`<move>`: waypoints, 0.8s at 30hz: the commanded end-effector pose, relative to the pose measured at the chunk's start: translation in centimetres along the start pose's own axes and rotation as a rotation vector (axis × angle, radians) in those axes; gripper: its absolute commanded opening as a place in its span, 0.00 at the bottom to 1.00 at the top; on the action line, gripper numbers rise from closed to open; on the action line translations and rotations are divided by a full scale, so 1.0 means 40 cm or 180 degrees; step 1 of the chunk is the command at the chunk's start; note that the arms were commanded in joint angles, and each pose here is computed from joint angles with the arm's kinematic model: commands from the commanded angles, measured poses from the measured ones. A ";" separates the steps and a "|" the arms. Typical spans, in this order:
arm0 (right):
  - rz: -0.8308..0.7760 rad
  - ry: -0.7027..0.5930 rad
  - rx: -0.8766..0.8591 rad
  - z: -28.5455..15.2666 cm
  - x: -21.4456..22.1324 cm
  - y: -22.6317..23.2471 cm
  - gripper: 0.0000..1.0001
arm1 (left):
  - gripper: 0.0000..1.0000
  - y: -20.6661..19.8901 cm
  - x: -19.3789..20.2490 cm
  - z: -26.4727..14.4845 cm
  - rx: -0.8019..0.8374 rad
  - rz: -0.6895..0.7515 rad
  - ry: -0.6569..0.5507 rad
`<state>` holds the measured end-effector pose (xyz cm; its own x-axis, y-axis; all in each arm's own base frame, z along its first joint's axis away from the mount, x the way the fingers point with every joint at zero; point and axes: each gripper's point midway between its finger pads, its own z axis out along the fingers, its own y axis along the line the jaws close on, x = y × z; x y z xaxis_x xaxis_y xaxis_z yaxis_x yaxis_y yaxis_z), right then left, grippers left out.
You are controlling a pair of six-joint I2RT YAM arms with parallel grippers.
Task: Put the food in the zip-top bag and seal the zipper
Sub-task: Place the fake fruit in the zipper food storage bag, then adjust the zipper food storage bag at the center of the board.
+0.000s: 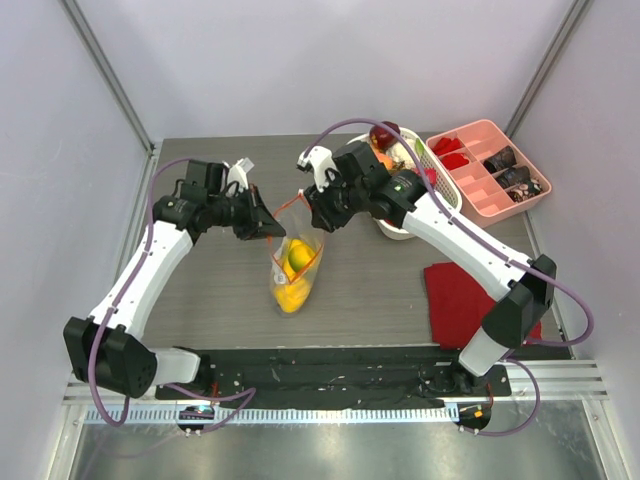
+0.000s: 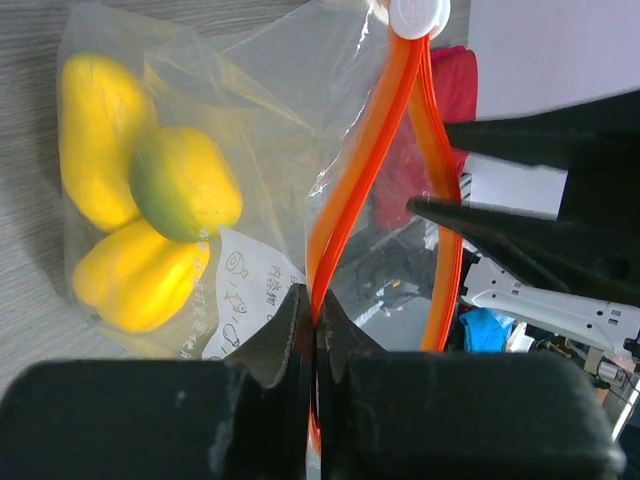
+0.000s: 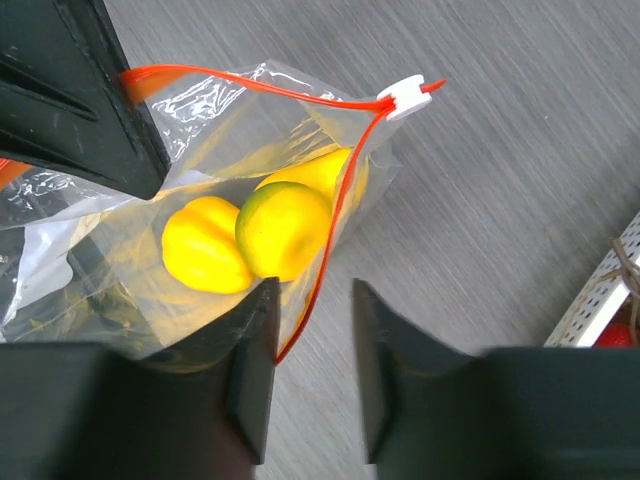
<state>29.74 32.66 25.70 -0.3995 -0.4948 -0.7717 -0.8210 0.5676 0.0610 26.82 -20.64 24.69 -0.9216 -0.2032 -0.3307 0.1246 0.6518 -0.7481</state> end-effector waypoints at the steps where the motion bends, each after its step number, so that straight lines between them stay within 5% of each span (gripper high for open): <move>1: -0.0001 -0.0109 -0.0113 -0.020 -0.028 0.023 0.30 | 0.10 -0.044 -0.015 -0.040 0.0100 0.0220 -0.0165; 2: -0.0002 -0.0104 -0.0110 -0.020 -0.027 0.021 0.13 | 0.14 -0.046 -0.016 -0.045 0.0082 0.0221 -0.0164; 4: -0.0004 -0.0138 -0.0112 -0.026 -0.035 0.022 0.01 | 0.27 -0.038 -0.022 -0.048 -0.0007 0.0242 -0.0191; 7: -0.0001 -0.0162 -0.0107 -0.032 -0.042 0.021 0.01 | 0.44 -0.031 -0.028 -0.059 -0.0129 0.0248 -0.0229; 22: 0.0013 -0.0340 -0.0223 -0.049 -0.092 0.040 0.01 | 0.40 -0.030 -0.026 -0.063 -0.0146 0.0345 -0.0228; 24: 0.0009 -0.0355 -0.0237 -0.049 -0.098 0.041 0.01 | 0.28 -0.029 -0.026 -0.057 -0.0119 0.0333 -0.0204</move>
<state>28.91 33.22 26.48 -0.4050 -0.4824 -0.7767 -0.8372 0.5371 0.1030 26.78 -19.16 25.67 -0.8980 -0.1979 -0.3930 0.1384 0.7208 -0.6792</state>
